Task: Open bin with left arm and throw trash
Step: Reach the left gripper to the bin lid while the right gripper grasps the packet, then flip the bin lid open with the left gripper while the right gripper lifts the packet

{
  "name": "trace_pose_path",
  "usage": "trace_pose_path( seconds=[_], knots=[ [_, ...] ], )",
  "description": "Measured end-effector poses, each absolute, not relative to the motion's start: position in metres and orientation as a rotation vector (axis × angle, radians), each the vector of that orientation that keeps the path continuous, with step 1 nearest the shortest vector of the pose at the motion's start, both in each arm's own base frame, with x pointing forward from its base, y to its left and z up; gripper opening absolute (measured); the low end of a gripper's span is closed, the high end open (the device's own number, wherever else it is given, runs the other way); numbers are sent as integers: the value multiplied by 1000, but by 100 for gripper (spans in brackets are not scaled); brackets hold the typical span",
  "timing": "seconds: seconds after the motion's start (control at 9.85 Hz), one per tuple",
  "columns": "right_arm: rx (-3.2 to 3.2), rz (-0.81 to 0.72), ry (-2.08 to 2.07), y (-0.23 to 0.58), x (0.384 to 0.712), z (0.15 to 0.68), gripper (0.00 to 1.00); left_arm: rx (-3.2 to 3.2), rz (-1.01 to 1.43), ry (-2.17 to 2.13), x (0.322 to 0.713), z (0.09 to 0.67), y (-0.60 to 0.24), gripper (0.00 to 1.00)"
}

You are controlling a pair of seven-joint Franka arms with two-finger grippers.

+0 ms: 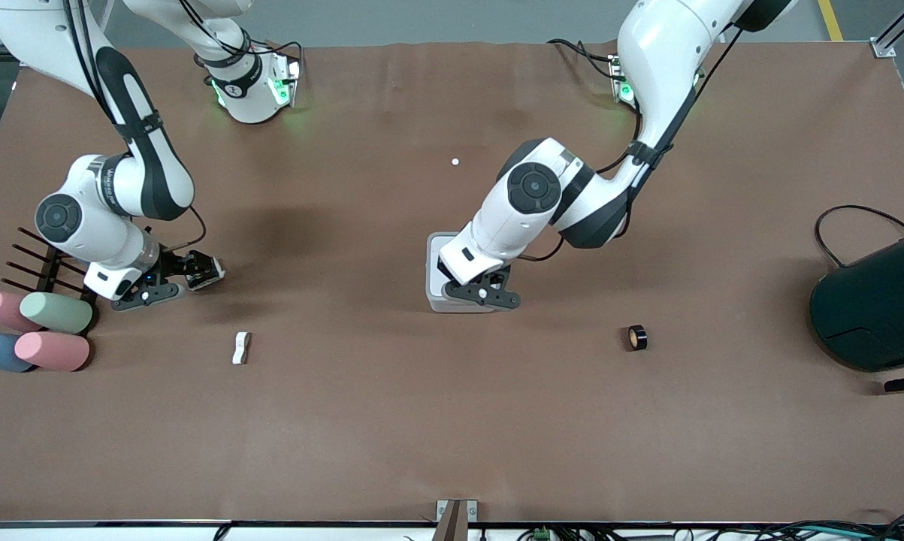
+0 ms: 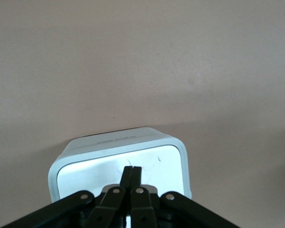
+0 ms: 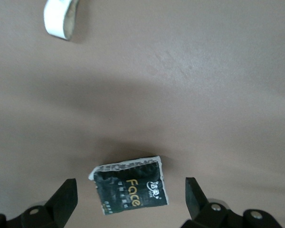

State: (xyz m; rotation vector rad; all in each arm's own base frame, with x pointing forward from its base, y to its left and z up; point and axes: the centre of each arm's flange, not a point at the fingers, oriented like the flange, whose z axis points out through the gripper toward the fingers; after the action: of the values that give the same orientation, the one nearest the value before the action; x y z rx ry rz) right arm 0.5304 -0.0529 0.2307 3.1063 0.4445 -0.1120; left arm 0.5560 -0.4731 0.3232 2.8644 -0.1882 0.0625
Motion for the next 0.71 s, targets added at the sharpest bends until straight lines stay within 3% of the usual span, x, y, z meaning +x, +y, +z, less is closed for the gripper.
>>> trace_pose_path(
  seconds=[0.3, 0.71],
  knots=[
    [3104, -147, 462, -52, 526, 207, 100, 2889, 23, -182, 557, 290, -473, 1],
    [3105, -211, 475, -49, 518, 184, 100, 2935, -35, -104, 568, 304, -458, 1]
  ],
)
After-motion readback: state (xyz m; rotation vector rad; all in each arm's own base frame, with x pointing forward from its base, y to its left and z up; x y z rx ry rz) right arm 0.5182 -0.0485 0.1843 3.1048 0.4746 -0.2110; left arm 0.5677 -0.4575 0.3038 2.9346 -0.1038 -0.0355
